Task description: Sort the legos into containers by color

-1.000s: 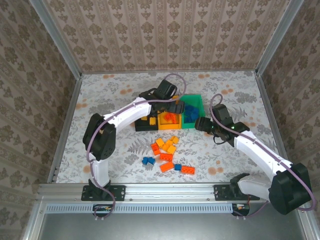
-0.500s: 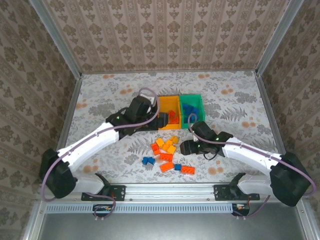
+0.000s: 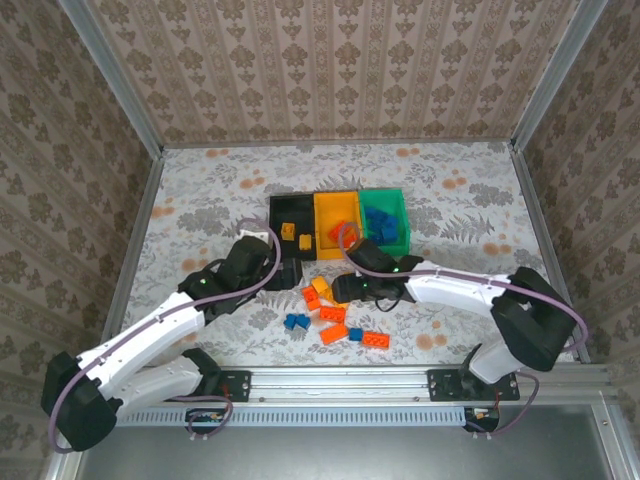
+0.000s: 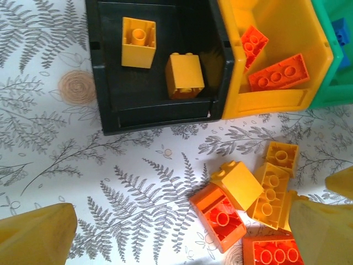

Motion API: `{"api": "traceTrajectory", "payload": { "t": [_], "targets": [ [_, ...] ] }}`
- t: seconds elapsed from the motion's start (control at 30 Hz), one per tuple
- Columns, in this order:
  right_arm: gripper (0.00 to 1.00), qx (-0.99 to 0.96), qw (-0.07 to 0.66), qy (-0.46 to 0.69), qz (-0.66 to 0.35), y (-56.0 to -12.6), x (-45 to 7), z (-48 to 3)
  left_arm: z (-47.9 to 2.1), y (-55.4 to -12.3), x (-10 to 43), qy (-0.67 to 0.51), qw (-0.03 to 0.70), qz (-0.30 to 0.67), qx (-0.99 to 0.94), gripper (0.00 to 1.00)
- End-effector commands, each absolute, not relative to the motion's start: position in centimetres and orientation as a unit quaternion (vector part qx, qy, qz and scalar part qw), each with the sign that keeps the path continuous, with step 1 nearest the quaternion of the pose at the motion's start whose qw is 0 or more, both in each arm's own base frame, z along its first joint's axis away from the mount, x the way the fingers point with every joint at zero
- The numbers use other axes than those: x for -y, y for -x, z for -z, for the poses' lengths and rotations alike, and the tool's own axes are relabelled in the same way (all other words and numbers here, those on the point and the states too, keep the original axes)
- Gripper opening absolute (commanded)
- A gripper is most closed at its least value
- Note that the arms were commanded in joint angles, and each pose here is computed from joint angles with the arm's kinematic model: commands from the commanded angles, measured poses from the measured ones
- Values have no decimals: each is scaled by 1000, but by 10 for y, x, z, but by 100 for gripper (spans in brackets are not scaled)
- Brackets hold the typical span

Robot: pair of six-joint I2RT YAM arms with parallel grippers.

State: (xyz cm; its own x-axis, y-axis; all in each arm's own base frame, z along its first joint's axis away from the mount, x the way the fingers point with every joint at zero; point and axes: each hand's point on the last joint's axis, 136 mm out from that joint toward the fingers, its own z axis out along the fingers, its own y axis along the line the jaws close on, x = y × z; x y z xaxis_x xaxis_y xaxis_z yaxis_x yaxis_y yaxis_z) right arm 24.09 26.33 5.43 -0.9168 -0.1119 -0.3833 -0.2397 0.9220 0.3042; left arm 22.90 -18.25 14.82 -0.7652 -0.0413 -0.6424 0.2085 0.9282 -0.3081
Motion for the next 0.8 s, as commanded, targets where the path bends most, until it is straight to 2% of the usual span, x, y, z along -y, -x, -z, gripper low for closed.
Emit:
{"api": "traceTrajectory", "payload": {
  "t": [0.0,0.27,0.4,0.53,0.77],
  "targets": [
    [76,-969,178,93,-143,-242,-268,-47,-145,-227,171,-21,339,177,-924,100],
    [72,-981,173,71,-44,-243,-231,-31,-145,-226,167,-17,338,181,-923,100],
    [68,-983,176,45,-27,-238,-205,-30,-145,-225,164,-15,339,181,-923,100],
    [67,-982,176,41,-46,-237,-203,-30,-142,-225,163,-13,340,181,-923,100],
    [49,-981,167,48,-80,-244,-219,-21,-140,-227,159,-4,339,176,-924,100]
  ]
}}
